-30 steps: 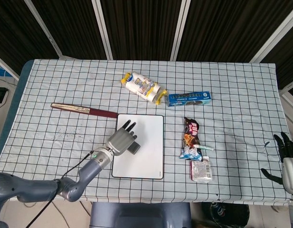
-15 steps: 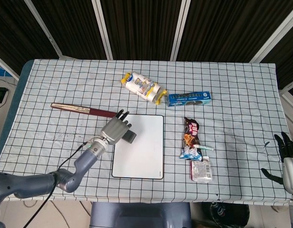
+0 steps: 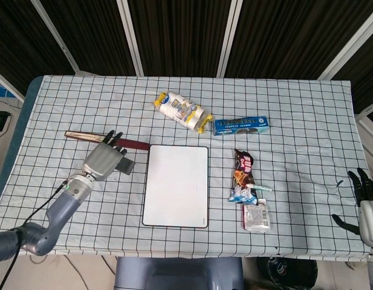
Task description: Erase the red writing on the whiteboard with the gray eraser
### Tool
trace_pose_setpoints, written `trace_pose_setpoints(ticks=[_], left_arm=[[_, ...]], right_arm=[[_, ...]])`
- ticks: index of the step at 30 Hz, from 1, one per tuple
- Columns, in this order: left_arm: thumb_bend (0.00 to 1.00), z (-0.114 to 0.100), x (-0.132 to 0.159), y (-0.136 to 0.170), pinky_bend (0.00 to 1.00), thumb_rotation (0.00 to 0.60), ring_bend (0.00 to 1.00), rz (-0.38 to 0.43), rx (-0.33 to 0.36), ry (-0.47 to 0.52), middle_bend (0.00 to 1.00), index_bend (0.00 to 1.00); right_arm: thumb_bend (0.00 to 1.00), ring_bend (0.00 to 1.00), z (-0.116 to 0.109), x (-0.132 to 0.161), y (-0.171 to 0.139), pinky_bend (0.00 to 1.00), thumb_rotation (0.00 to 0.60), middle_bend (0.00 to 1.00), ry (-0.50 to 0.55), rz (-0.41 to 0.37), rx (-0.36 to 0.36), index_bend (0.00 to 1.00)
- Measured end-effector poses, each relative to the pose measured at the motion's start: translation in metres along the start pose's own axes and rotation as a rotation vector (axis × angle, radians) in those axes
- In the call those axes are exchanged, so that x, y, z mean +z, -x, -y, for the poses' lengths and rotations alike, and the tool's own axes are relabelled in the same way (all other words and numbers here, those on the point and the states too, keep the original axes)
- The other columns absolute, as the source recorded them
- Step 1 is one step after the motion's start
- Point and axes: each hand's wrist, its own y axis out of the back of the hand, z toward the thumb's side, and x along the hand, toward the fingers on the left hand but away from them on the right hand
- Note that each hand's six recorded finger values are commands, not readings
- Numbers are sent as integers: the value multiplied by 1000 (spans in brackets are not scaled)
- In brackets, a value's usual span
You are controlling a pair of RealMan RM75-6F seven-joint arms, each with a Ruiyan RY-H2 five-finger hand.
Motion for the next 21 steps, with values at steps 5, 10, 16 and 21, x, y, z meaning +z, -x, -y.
trace_pose_setpoints(ticks=[5, 10, 16, 21], left_arm=[[313, 29, -25, 18, 64, 600, 0, -44, -59, 35, 409, 400], [309, 56, -44, 23, 63, 600, 0, -106, -120, 100, 407, 393], [289, 76, -44, 23, 62, 600, 0, -160, -157, 161, 396, 375], [159, 81, -44, 21, 61, 600, 0, -190, -158, 154, 283, 169]], right_arm=[[94, 136, 1, 1, 0, 187, 600, 29, -2, -1, 1, 5], [94, 136, 1, 1, 0, 187, 600, 29, -5, -2, 1, 5], [94, 136, 1, 1, 0, 187, 600, 29, -5, -1, 2, 5], [94, 136, 0, 0, 0, 187, 600, 29, -4, 0, 1, 5]])
